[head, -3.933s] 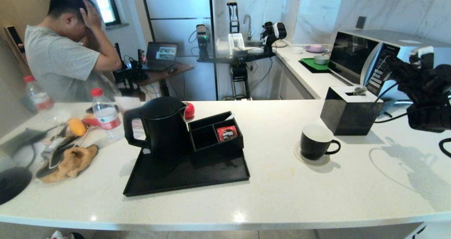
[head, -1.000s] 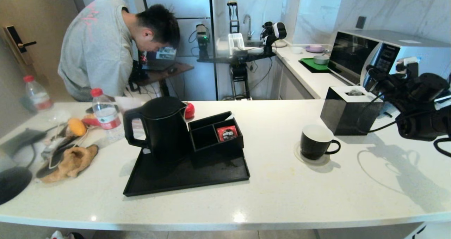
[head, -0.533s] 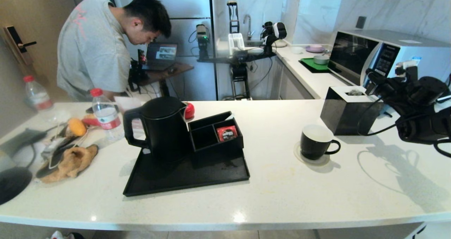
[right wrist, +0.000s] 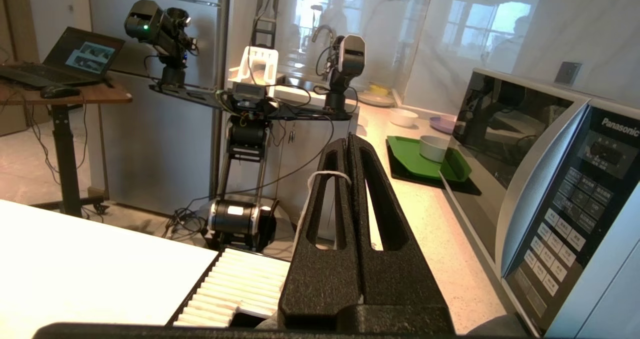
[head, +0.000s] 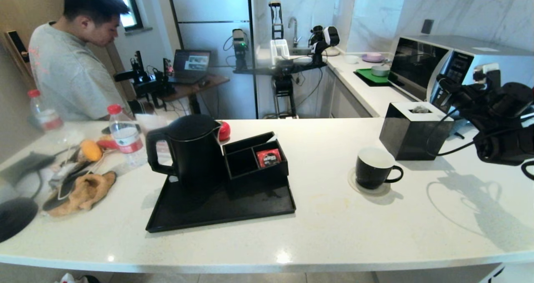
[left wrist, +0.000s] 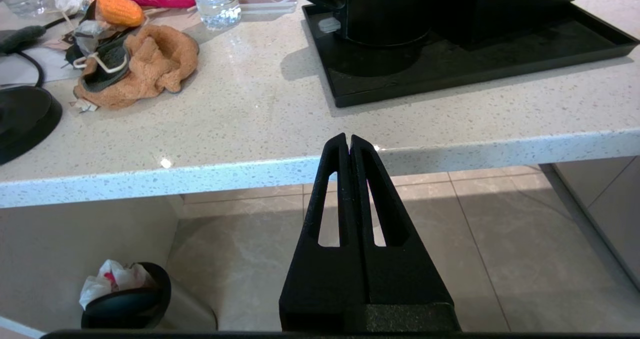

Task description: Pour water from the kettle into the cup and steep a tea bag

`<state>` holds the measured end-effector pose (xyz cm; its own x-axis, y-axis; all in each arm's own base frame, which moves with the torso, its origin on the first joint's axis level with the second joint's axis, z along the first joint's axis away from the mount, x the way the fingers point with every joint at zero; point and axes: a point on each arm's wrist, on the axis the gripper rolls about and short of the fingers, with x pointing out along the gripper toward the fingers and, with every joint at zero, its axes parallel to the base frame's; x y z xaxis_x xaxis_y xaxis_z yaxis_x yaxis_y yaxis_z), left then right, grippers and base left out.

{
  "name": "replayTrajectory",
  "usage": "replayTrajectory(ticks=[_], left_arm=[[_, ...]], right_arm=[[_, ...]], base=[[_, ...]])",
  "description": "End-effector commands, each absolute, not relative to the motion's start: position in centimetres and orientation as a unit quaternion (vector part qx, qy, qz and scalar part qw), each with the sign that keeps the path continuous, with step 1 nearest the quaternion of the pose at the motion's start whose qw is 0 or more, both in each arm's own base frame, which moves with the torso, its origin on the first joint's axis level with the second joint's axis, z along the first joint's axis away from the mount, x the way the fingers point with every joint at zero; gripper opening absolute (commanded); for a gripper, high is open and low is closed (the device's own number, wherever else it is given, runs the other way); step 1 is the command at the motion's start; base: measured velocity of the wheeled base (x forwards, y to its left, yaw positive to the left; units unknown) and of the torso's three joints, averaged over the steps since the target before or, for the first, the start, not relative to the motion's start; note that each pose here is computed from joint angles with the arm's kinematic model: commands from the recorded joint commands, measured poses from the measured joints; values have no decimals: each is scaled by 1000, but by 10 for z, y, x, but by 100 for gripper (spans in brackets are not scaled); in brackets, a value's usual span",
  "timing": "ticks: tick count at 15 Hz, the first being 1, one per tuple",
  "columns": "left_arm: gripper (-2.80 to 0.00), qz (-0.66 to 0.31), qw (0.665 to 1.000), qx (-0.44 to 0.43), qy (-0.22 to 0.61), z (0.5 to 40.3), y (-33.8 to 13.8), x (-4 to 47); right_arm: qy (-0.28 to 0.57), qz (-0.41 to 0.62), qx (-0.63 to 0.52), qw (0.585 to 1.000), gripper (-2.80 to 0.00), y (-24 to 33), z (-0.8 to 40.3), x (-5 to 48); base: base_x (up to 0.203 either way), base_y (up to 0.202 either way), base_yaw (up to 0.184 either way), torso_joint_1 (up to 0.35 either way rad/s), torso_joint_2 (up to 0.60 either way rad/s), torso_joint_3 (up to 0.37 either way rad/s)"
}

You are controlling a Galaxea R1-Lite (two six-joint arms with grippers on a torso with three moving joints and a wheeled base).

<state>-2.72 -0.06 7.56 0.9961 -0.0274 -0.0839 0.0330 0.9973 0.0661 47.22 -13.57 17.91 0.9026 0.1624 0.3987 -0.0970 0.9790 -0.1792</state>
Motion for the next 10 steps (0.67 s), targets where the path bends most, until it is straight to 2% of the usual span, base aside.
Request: replayTrajectory(ticks=[1, 10], left_arm=[[-280, -15, 998, 34, 42, 76, -1, -27], [-280, -15, 998, 34, 42, 76, -1, -27]], right_arm=[[-218, 73, -83, 970, -280, -135, 186, 470], [-215, 94, -103, 967, -280, -138, 190, 464]], base=[[0, 0, 0, 0, 0, 0], [0, 0, 0, 0, 0, 0]])
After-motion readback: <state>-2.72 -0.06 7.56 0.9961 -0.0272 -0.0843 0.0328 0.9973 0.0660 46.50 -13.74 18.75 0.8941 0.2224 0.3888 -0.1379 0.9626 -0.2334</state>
